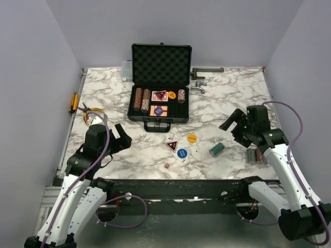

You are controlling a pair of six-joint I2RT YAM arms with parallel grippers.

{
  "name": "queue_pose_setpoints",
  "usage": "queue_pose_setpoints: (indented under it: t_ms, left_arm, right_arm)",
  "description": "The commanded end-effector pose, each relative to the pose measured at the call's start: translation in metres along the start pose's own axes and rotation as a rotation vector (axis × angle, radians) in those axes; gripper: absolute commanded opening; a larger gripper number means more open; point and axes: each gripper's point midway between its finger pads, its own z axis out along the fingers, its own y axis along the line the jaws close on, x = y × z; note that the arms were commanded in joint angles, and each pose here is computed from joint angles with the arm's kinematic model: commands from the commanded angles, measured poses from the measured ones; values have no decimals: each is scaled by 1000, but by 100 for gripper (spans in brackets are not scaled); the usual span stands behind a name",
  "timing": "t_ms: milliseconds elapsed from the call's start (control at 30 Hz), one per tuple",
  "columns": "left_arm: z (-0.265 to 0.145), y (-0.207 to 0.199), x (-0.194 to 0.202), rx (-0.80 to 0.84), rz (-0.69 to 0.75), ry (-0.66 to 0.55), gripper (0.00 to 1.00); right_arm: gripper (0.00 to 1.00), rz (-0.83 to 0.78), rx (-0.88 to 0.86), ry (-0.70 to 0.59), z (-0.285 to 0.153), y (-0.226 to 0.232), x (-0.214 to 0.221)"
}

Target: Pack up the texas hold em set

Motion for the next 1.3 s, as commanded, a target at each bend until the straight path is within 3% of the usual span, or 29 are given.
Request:
queue_pose_setpoints:
  t_ms: [0, 167, 567, 1267]
  left_arm:
    - [1, -11, 9, 53, 36, 35, 94]
    - [-1, -18, 12, 87, 57, 49, 94]
    - [-1, -20, 13, 101, 65, 50, 92]
    - [1, -18, 13, 85, 67, 54, 87]
  right_arm:
    - [100, 36, 59, 62, 0, -17, 19]
    - [100, 40, 76, 123, 3, -17, 27]
    - [100, 55, 225, 117, 8, -36, 21]
    - [100, 124, 325, 343, 72, -53, 65]
